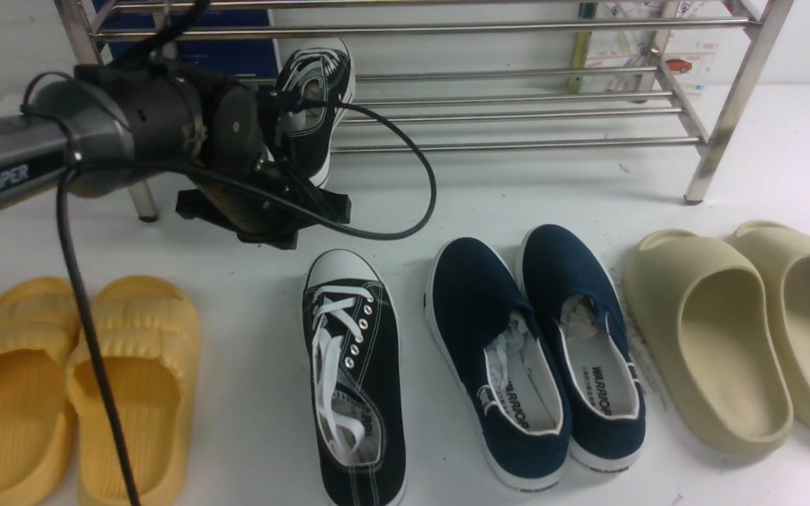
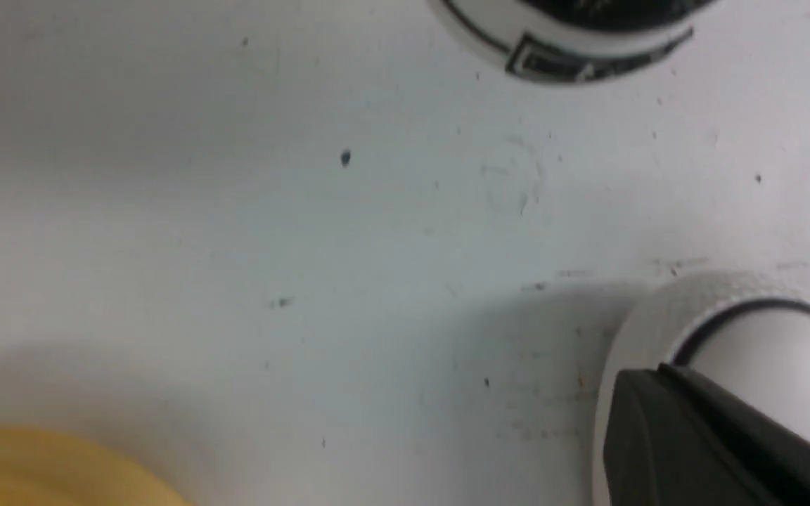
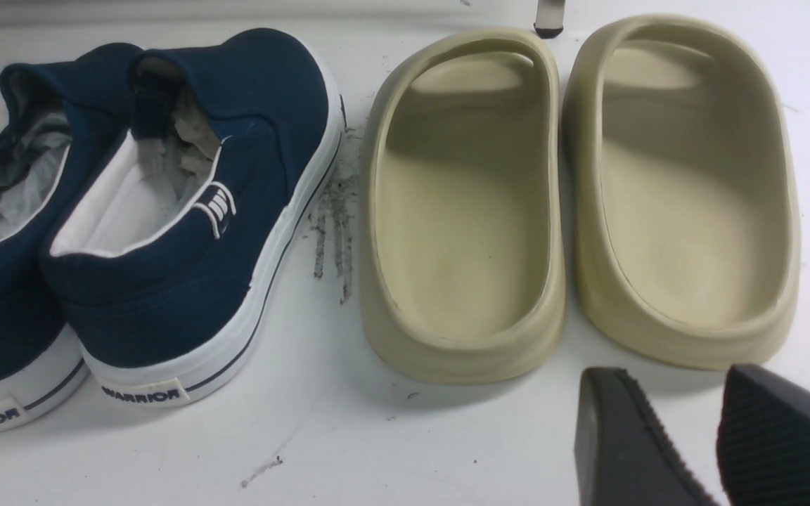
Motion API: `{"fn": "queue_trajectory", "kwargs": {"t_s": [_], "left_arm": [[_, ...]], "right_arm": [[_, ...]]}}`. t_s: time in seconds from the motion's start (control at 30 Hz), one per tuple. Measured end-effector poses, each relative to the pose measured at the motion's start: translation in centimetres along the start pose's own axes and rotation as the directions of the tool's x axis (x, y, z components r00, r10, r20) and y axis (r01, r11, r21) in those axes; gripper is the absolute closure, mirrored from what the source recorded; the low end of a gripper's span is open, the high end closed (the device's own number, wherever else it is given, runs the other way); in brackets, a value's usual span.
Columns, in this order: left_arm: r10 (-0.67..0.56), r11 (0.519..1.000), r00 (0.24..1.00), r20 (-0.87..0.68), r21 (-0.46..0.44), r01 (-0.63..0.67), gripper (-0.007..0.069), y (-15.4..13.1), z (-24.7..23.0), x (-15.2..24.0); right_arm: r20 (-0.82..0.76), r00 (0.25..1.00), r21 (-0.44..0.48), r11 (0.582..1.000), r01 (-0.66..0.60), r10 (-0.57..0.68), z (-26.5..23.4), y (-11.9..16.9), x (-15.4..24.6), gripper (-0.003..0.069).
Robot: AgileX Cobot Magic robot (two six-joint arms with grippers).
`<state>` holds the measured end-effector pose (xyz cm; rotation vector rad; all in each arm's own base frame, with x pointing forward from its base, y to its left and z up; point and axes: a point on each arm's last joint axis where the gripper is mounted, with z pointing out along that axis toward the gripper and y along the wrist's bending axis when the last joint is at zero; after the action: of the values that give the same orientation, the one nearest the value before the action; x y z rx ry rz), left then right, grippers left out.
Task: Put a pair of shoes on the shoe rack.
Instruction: Use the left arm to put a shoe into the shoe rack
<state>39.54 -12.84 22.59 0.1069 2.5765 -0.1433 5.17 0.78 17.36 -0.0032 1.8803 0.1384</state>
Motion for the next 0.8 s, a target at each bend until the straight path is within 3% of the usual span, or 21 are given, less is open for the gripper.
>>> {"fn": "queue_trajectory", "kwargs": {"t_s": [0.6,0.8], "left_arm": [[0.092,0.994,0.947,0.309,0.026,-0.105,0.0638,-0.9,0.8,-4.0],[0.113,0.992,0.942,0.316,0.021,-0.126,0.0638,-0.9,2.1,-3.8]], "right_arm": [[0.000,1.000,0.000,1.000,0.000,0.000,0.0,0.0,0.0,0.0412],[0.000,1.000,0.000,1.000,0.000,0.000,0.0,0.0,0.0,0.0412]]}}
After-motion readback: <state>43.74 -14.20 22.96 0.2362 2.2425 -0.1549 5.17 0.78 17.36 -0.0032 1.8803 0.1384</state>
